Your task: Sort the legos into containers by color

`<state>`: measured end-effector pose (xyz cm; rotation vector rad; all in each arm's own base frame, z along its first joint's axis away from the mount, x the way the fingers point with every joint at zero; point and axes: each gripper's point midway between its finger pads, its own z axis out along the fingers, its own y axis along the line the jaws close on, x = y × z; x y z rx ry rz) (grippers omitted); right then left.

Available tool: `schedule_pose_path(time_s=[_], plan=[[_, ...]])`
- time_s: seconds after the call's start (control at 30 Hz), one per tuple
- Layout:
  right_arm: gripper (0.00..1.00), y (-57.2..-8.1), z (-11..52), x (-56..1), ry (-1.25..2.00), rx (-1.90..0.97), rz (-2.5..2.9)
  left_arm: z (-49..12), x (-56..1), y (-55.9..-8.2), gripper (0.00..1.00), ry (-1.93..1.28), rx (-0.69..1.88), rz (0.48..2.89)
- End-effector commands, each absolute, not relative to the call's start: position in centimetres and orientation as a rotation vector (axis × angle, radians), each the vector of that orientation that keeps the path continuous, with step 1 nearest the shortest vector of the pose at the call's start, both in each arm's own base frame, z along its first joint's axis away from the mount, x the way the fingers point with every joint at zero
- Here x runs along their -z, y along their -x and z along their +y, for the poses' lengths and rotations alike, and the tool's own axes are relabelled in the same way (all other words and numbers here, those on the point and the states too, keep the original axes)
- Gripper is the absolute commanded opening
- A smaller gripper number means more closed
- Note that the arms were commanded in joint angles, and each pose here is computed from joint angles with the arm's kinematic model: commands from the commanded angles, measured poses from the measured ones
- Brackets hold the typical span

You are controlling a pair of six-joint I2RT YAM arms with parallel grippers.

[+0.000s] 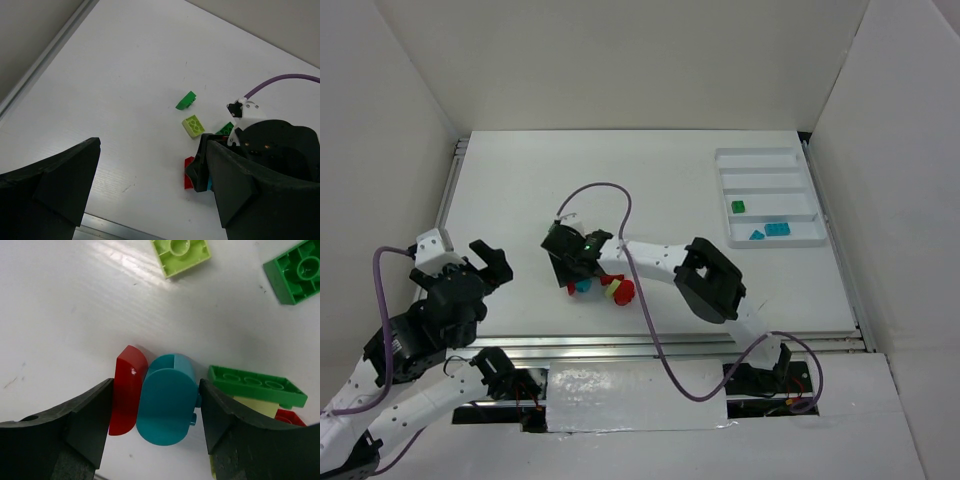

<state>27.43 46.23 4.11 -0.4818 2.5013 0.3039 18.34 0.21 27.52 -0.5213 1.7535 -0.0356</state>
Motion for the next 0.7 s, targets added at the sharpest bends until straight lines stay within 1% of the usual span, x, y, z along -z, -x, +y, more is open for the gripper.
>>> schedule_pose_path(time_s=[0.0, 0.03, 0.07, 0.1, 0.13, 0.17, 0.2, 0.23, 0.27, 0.3, 0.33, 0.37, 0.4, 0.43, 0.47, 0.5, 0.53, 0.57, 0.67], plan=[[0.2, -27.4, 47.6, -13.0, 0.487, -0.582, 2.29, -1.0, -28.1, -18.9, 1.0, 0.488, 0.101, 1.739], [0.19, -26.6, 47.2, -16.7, 0.511, -0.669, 2.22, -1.5, -28.2, -19.0, 0.99, 0.466, 0.129, 1.739], [0.17, -26.4, 46.8, -17.9, 0.514, -0.705, 2.18, -2.2, -28.5, -19.3, 0.99, 0.436, 0.16, 1.728], [0.17, -25.7, 46.0, -17.5, 0.526, -0.725, 2.156, -3.3, -28.5, -19.4, 1.0, 0.402, 0.215, 1.739], [0.17, -25.0, 45.0, -20.8, 0.528, -0.779, 2.078, -3.9, -28.5, -19.5, 1.0, 0.378, 0.242, 1.742], [0.17, -24.3, 44.5, -21.7, 0.544, -0.816, 2.049, -4.8, -28.8, -19.7, 0.99, 0.368, 0.283, 1.737], [0.17, -23.7, 43.5, -21.1, 0.561, -0.825, 2.033, -5.9, -28.9, -19.7, 1.0, 0.339, 0.337, 1.753], [0.17, -22.9, 42.3, -23.7, 0.577, -0.858, 1.959, -6.8, -28.7, -19.8, 0.99, 0.345, 0.378, 1.771], [0.17, -22.3, 41.8, -24.4, 0.593, -0.88, 1.922, -7.5, -29.0, -19.8, 1.0, 0.356, 0.421, 1.778], [0.17, -21.5, 40.6, -23.2, 0.622, -0.862, 1.929, -8.2, -29.0, -19.8, 0.99, 0.363, 0.464, 1.793], [0.17, -20.6, 39.5, -25.0, 0.654, -0.874, 1.862, -10.0, -29.2, -19.6, 1.0, 0.361, 0.561, 1.821], [0.15, -20.0, 38.5, -23.8, 0.682, -0.853, 1.867, -11.0, -29.8, -19.4, 1.0, 0.352, 0.631, 1.821], [0.14, -19.4, 37.9, -24.0, 0.716, -0.839, 1.836, -12.4, -30.9, -19.5, 1.0, 0.346, 0.716, 1.802], [0.14, -18.9, 36.7, -25.4, 0.707, -0.851, 1.789, -14.2, -31.5, -18.9, 1.0, 0.329, 0.838, 1.816], [0.14, -18.5, 35.9, -24.5, 0.712, -0.833, 1.795, -15.1, -32.1, -18.7, 1.0, 0.332, 0.906, 1.811], [0.14, -18.5, 35.1, -24.7, 0.701, -0.819, 1.785, -16.0, -33.1, -18.6, 1.0, 0.343, 0.98, 1.794], [0.14, -17.9, 34.3, -26.0, 0.695, -0.833, 1.744, -17.7, -33.0, -18.2, 1.0, 0.34, 1.07, 1.832], [0.14, -17.7, 33.7, -25.5, 0.698, -0.823, 1.746, -18.7, -33.2, -18.1, 0.99, 0.329, 1.123, 1.84], [0.14, -17.2, 32.1, -26.7, 0.668, -0.822, 1.701, -22.3, -33.5, -17.6, 0.99, 0.264, 1.299, 1.882]])
